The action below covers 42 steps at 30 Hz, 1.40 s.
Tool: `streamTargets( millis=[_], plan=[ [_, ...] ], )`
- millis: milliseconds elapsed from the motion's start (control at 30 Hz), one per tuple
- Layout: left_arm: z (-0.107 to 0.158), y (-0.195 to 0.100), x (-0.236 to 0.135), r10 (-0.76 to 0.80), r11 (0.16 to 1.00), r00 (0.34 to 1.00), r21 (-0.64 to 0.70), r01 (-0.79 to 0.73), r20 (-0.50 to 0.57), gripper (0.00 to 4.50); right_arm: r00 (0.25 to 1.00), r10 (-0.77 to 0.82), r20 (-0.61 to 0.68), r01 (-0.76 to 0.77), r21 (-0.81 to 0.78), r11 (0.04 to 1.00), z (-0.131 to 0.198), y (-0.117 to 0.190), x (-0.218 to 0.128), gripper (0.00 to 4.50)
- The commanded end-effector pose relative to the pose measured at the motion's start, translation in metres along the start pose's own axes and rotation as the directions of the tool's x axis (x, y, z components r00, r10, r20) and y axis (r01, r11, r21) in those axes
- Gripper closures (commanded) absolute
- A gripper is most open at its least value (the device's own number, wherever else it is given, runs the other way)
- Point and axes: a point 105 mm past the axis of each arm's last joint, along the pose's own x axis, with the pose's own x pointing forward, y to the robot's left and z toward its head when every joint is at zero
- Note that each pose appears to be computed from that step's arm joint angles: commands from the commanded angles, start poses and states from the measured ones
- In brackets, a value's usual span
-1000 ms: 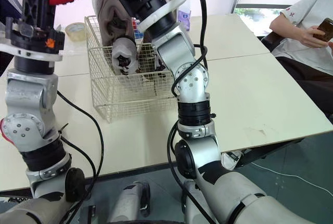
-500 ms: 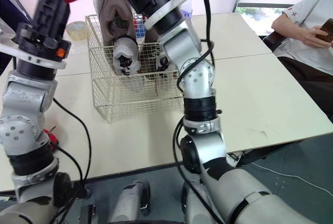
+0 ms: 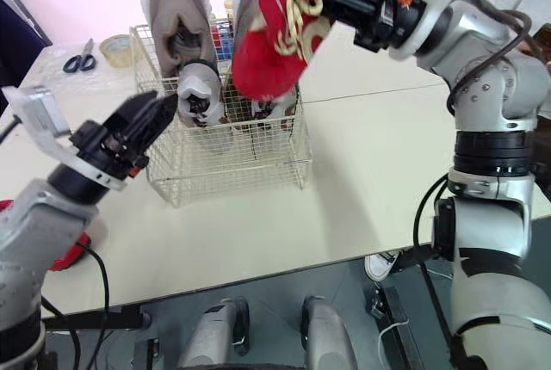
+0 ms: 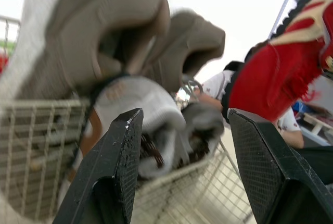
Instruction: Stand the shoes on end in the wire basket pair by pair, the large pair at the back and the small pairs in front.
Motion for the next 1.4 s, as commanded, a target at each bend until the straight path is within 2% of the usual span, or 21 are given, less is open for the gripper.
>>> streamTargets(
  millis=[33,200,400,733,800,833,1000,1267,1400],
  plan=[
    [-0.008,-0.001,-0.016,-0.010,0.999,0.997,0.041,0.013,-0.074,1.87,0.994,0.069,-0.089,-0.072,-0.026,0.997,-0.011,0.011,-0.001,3.71],
    [-0.016,0.001,-0.029,-0.048,0.999,0.987,0.007,0.049,-0.153,1.87,0.983,0.077,-0.166,-0.085,-0.043,0.995,-0.040,0.007,0.000,3.71],
    [-0.010,0.004,-0.029,-0.051,0.999,0.988,-0.001,0.052,-0.145,1.87,0.973,0.065,-0.223,-0.102,-0.160,0.982,-0.061,0.000,0.008,3.71],
    [-0.009,0.006,-0.026,-0.052,0.999,0.988,-0.002,0.052,-0.143,1.87,0.937,0.166,-0.307,-0.221,-0.155,0.963,-0.084,0.013,0.011,3.71],
    [-0.010,0.005,-0.025,-0.054,0.999,0.988,-0.003,0.054,-0.144,1.82,0.939,0.162,-0.303,-0.216,-0.154,0.964,-0.087,0.013,0.011,2.71],
    [-0.010,0.006,-0.025,-0.054,0.999,0.988,-0.003,0.054,-0.142,1.82,0.940,0.158,-0.302,-0.211,-0.154,0.965,-0.088,0.012,0.010,2.50],
    [-0.004,0.009,-0.025,-0.049,0.999,0.990,0.005,0.050,-0.136,1.82,0.951,0.083,-0.299,-0.146,-0.196,0.970,-0.086,0.002,0.005,0.05],
    [0.007,0.020,-0.029,-0.023,0.999,0.990,0.036,0.028,-0.137,1.82,0.954,0.005,-0.298,-0.066,-0.194,0.979,-0.069,0.003,-0.010,0.05],
    [0.037,0.043,-0.034,0.076,0.994,0.995,0.081,-0.071,-0.062,1.82,0.966,-0.041,-0.254,0.010,-0.124,0.992,-0.038,0.004,-0.021,0.05]
  ],
)
